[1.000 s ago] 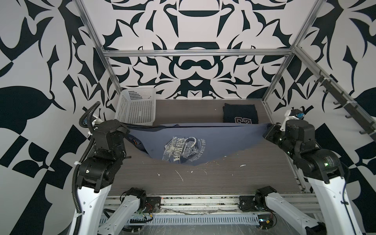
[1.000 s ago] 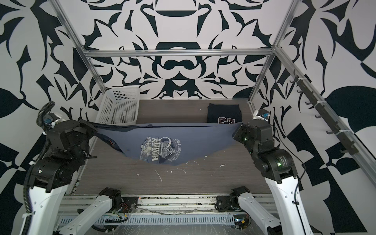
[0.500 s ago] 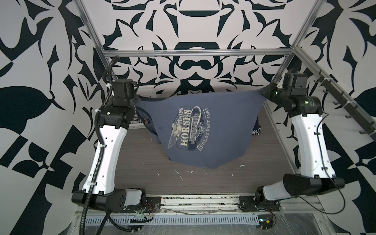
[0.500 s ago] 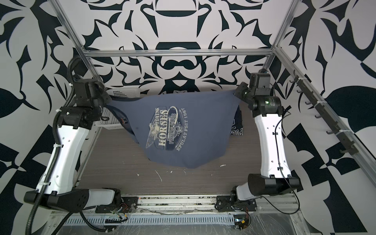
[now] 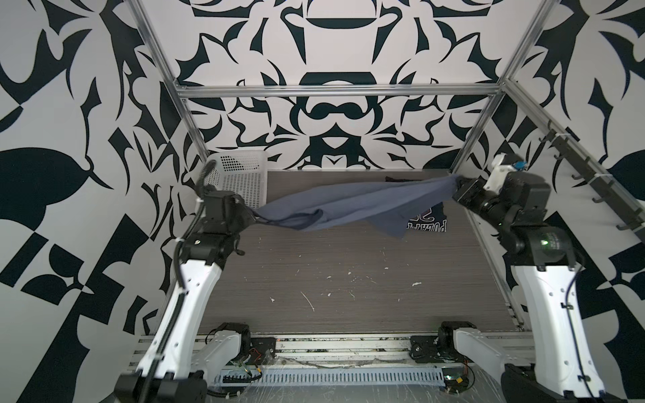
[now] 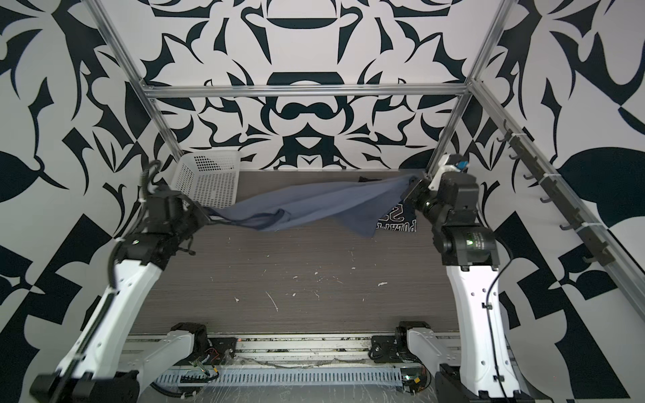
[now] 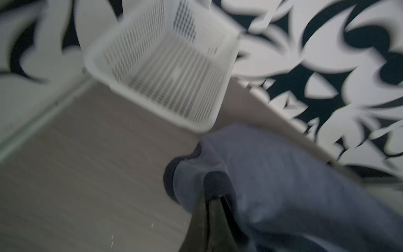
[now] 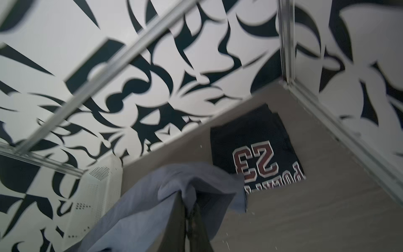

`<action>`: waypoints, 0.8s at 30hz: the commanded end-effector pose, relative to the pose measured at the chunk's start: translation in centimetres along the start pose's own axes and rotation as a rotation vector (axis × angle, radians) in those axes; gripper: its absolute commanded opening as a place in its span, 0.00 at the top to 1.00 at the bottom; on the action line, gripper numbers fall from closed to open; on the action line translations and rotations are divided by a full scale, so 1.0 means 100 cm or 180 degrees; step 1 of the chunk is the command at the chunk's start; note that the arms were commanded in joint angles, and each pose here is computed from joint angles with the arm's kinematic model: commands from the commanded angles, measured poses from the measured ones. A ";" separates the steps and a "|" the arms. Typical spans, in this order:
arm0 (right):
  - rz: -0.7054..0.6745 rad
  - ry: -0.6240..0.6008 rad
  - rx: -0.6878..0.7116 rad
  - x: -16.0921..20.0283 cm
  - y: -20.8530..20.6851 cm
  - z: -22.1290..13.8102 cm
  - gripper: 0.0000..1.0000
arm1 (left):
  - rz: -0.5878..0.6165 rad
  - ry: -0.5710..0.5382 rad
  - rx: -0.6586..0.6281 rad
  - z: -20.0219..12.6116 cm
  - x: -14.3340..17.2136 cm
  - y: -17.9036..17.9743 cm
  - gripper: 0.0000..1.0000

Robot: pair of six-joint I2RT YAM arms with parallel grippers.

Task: Fold and stack tank tops
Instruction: Smooth out the tank top at the center of the table.

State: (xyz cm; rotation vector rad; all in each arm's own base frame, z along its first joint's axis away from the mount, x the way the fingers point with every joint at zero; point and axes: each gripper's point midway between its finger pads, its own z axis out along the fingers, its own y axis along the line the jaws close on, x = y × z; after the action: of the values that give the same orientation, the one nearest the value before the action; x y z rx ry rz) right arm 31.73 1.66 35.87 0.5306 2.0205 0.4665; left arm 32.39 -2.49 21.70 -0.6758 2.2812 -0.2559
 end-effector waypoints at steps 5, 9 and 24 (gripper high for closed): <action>-0.0155 0.0169 -0.0010 -0.011 0.009 0.024 1.00 | 0.0274 0.0767 -0.0207 0.030 0.013 -0.020 1.00; -0.0354 -0.0511 -0.0103 -0.085 0.050 -0.045 1.00 | 0.0235 -0.0255 0.0316 -0.050 -0.077 -0.067 1.00; -0.0306 -0.0328 0.0116 -0.029 0.006 -0.035 1.00 | 0.0154 0.0263 -0.0368 0.001 0.003 0.009 1.00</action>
State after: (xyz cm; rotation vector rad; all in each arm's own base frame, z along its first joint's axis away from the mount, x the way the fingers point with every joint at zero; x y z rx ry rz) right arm 27.42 0.08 44.19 0.4466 1.8237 0.3489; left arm 33.70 -2.24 24.47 -0.6322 2.2524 -0.1899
